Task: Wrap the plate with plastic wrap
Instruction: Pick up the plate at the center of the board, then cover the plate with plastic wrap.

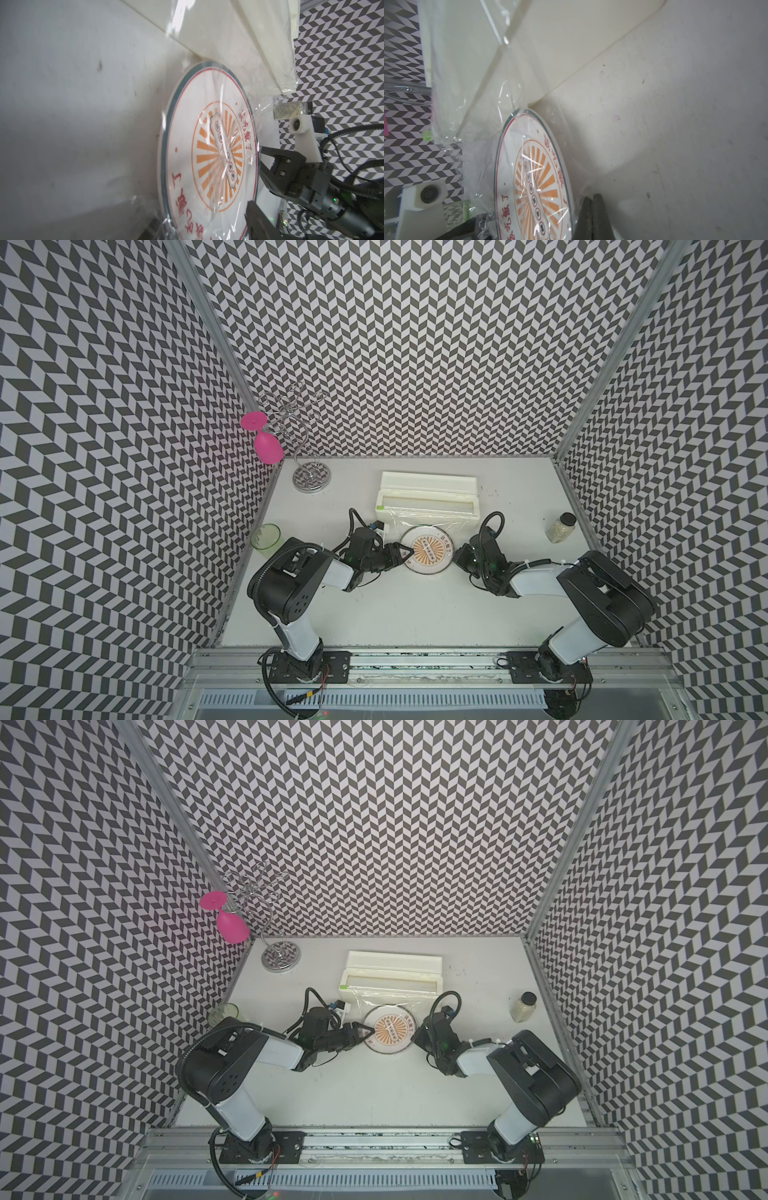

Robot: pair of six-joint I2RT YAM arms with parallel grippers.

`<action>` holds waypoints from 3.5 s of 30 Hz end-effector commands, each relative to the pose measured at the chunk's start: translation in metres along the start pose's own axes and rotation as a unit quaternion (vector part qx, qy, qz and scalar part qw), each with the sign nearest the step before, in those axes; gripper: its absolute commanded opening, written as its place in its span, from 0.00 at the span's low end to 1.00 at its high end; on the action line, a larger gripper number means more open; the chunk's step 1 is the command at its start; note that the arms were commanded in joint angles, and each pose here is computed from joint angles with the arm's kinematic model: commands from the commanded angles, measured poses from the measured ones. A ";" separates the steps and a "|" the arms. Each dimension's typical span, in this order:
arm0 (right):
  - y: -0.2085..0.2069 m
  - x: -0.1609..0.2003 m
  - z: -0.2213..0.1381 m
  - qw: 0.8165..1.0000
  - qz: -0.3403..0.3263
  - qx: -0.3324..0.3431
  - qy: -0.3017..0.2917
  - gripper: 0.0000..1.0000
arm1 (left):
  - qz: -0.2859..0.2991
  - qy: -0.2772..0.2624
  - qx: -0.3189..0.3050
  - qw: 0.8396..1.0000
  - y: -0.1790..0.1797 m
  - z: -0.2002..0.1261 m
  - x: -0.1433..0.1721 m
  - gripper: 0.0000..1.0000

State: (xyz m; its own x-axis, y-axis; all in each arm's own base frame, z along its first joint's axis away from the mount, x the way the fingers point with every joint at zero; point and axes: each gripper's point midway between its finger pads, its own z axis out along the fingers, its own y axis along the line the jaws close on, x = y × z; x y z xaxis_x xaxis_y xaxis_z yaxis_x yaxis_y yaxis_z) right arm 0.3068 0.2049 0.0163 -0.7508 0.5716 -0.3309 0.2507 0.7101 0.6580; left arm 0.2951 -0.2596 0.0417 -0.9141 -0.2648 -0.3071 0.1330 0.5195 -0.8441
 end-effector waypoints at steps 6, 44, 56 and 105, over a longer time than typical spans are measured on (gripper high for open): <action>-0.064 0.053 -0.005 0.992 0.007 0.089 0.093 0.00 | -0.039 0.011 0.044 0.998 -0.009 -0.001 0.013 0.39; 0.078 0.017 -0.040 0.982 -0.060 -0.119 0.130 0.40 | -0.010 0.046 0.045 0.998 -0.035 -0.024 0.012 0.00; 0.115 0.032 -0.066 0.923 -0.092 -0.344 0.142 0.55 | -0.009 0.051 0.075 0.996 -0.048 -0.019 0.007 0.00; 0.130 -0.060 -0.071 0.966 -0.074 -0.240 0.062 0.00 | -0.025 0.014 0.090 0.996 -0.104 -0.054 -0.044 0.00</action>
State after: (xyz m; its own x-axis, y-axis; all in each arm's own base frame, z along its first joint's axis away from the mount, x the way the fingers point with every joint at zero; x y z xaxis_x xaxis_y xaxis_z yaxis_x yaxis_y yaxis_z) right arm 0.3163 0.2414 0.1354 -0.8914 0.3282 -0.3125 -0.1314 0.4727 0.8714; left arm 0.2929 -0.2523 0.1240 -0.9498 -0.2785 -0.1424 0.0262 0.3828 -0.9235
